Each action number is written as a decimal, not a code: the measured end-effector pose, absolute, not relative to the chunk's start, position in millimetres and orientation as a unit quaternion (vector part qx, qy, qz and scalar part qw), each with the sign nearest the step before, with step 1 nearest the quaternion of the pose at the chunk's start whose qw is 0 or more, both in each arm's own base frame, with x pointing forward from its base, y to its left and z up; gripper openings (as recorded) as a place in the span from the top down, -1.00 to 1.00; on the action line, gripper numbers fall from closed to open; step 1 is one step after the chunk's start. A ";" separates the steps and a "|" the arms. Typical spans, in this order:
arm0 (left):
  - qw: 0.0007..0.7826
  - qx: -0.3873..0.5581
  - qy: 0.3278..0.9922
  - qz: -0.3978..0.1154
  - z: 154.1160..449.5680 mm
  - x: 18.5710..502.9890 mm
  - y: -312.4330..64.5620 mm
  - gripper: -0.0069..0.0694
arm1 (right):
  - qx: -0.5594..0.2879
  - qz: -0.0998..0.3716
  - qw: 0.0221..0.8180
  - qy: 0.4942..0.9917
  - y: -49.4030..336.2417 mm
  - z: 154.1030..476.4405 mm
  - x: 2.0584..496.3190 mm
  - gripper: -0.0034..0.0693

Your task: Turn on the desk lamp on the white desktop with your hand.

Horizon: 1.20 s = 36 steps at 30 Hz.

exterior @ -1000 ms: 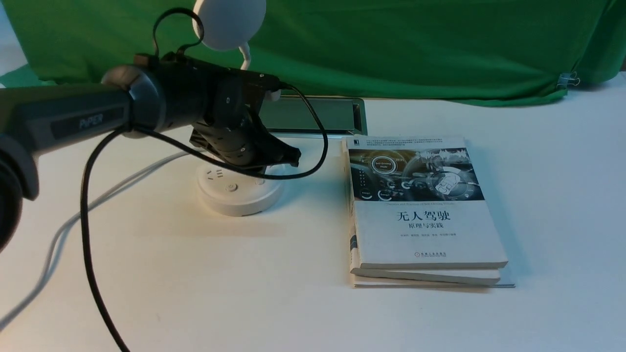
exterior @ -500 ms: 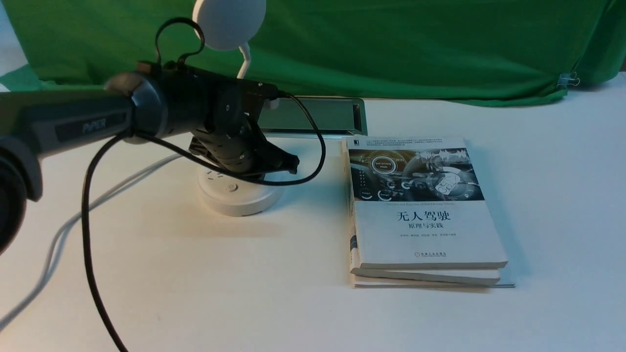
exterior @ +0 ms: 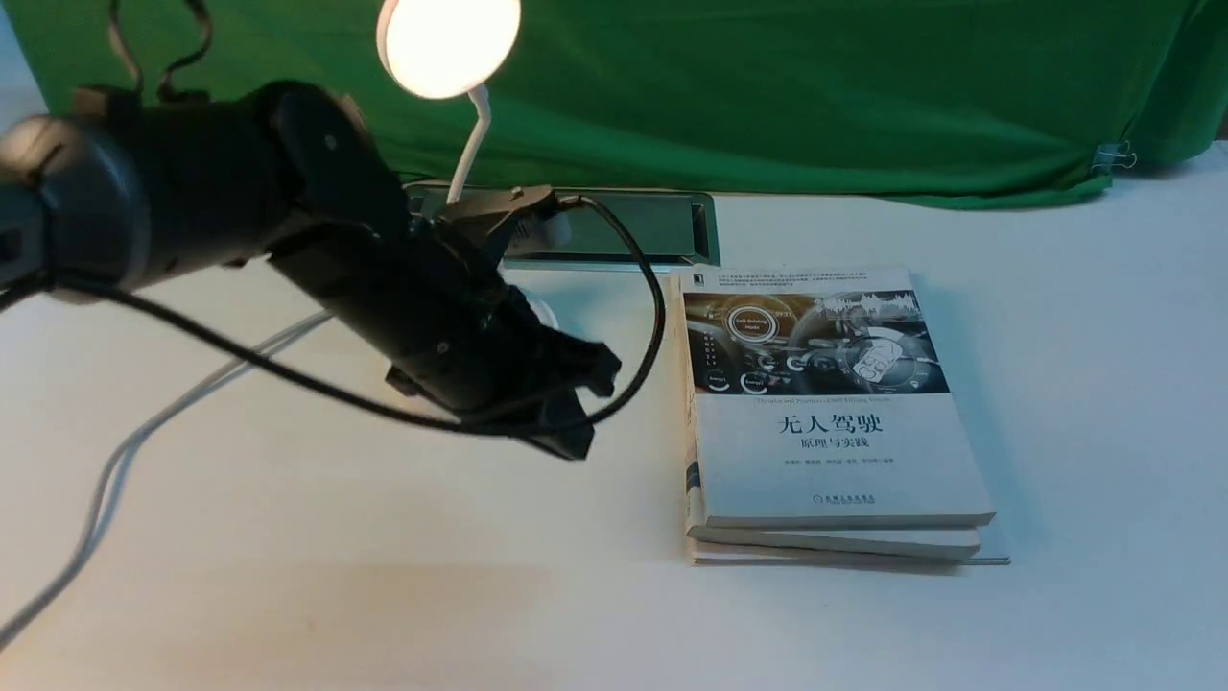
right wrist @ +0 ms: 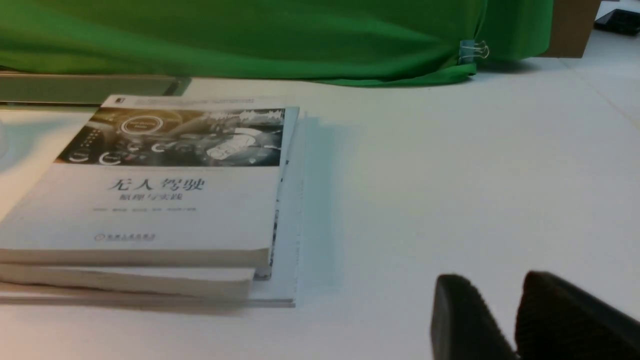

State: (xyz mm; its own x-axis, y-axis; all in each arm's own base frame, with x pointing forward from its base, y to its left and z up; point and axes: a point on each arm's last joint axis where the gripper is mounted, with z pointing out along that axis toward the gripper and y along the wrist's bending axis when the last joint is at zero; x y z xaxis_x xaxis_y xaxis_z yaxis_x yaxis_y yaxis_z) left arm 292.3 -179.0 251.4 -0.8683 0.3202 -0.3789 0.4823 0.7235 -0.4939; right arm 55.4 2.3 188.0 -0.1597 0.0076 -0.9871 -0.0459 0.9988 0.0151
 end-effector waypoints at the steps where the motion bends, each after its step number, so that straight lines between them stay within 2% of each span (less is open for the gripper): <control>1: 0.142 0.222 0.915 -0.305 257.2 288.2 -177.8 0.82 | -0.013 0.021 0.648 0.761 2.3 188.0 55.4 0.25; 4: 0.201 0.268 0.880 -0.336 303.4 241.6 -162.4 0.82 | -0.013 0.021 0.648 0.761 2.3 188.0 55.4 0.25; 5: 0.205 0.272 0.878 -0.336 305.8 238.3 -161.1 0.82 | -0.013 0.021 0.648 0.761 2.3 188.0 55.4 0.25; 8: 0.309 0.314 0.834 -0.332 361.2 190.1 -139.0 0.82 | -0.013 0.021 0.648 0.761 2.3 188.0 55.4 0.25; 9: 0.359 0.328 0.813 -0.320 379.7 172.4 -129.3 0.82 | -0.013 0.021 0.648 0.761 2.3 188.0 55.4 0.25; 13: 0.489 0.339 0.760 -0.262 415.3 137.7 -104.0 0.82 | -0.013 0.021 0.648 0.761 2.3 188.0 55.4 0.25; 16: 0.580 0.349 0.714 -0.176 436.5 106.5 -78.3 0.82 | -0.013 0.021 0.648 0.761 2.3 188.0 55.4 0.25; 20: 0.643 0.355 0.671 -0.100 449.4 73.5 -54.3 0.82 | -0.013 0.021 0.648 0.761 2.3 188.0 55.4 0.25; 28: 0.697 0.354 0.623 -0.022 456.8 30.9 -26.9 0.82 | -0.013 0.021 0.648 0.761 2.3 188.0 55.4 0.25; 31: 0.693 0.353 0.628 -0.008 454.2 23.4 -21.3 0.82 | -0.013 0.021 0.648 0.761 2.3 188.0 55.4 0.25; 36: 0.645 0.314 0.697 -0.014 425.0 24.5 -14.3 0.82 | -0.013 0.021 0.648 0.761 2.3 188.0 55.4 0.25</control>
State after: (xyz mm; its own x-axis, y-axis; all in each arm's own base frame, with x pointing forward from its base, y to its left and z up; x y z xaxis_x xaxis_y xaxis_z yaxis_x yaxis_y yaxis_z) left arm 24.5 -14.3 425.0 0.0288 0.4187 -0.9077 0.4553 0.8029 0.3848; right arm 55.4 2.3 188.0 -0.1597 0.0076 -0.9871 -0.0459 0.9988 0.0151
